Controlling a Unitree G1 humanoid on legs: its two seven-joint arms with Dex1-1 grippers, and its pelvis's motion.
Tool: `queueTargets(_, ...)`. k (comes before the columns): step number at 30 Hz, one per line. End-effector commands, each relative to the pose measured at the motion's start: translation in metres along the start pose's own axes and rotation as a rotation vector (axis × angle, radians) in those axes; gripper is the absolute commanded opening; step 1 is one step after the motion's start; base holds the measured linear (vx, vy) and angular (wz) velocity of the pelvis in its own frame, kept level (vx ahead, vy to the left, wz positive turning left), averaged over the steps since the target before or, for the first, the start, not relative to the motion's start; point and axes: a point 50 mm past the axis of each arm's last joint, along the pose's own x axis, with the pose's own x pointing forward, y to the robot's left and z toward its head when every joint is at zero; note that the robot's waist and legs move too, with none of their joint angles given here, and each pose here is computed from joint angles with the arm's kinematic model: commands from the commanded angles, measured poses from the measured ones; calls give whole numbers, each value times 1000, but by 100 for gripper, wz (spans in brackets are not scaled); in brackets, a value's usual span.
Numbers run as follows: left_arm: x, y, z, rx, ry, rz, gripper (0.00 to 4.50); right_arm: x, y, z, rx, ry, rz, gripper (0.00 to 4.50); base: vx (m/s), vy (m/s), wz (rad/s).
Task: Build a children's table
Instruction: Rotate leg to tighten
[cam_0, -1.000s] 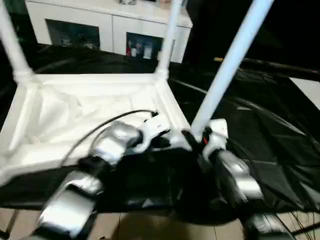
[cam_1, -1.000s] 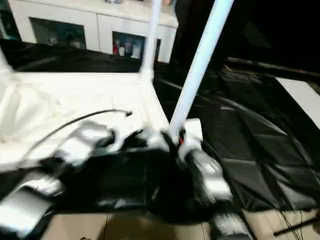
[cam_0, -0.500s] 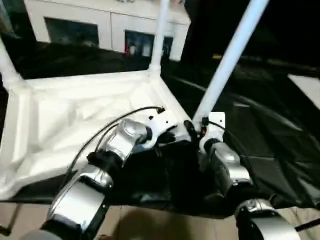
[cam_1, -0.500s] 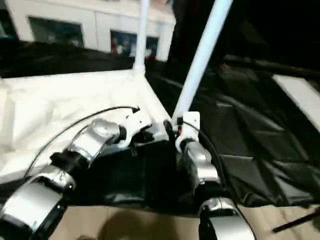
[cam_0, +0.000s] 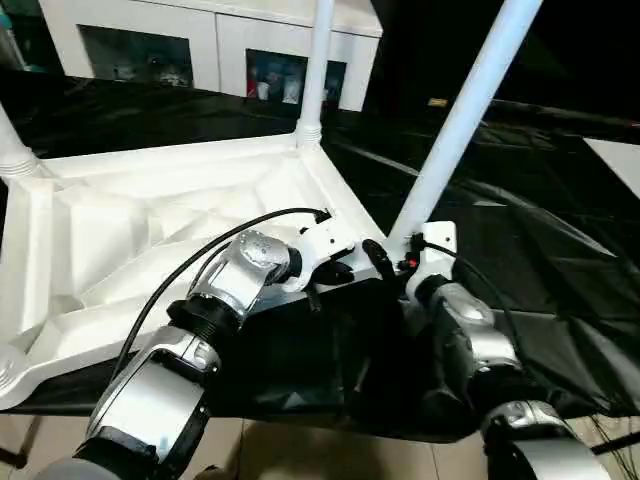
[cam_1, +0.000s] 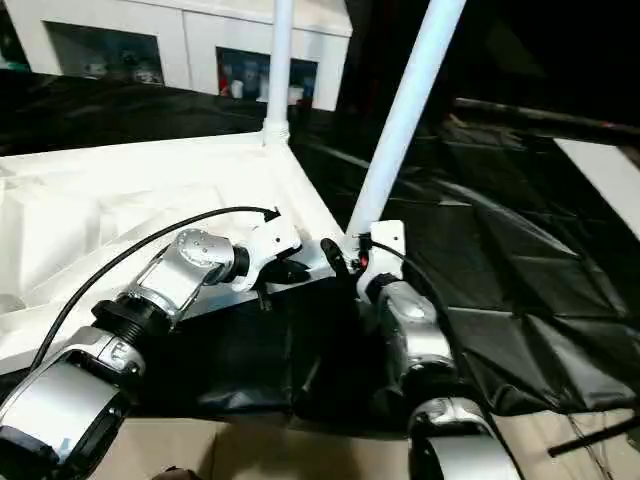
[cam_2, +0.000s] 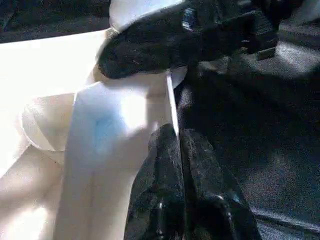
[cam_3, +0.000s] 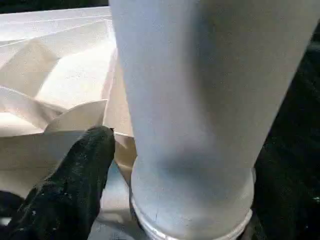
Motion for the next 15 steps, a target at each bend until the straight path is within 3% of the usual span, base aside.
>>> queueTargets(1,5,-13,-22,-13,92,-73,0,-5,0,1,-36,17,67,436,0,0,0)
queueTargets(7,-6,-16,-25,-1,24,-135,0,-30,-5,0,-164,73,235,444,0,0,0)
queueTargets(12,-16,-24,-27,35,-36,-236,0,-45,-5,5,-214,72,341,444,0,0,0)
queueTargets(13,-24,-30,-31,58,-33,-314,0,-59,-5,7,-228,79,413,444,0,0,0)
queueTargets(15,-27,-32,-32,62,-30,-336,0,-64,-5,7,-235,93,440,444,0,0,0)
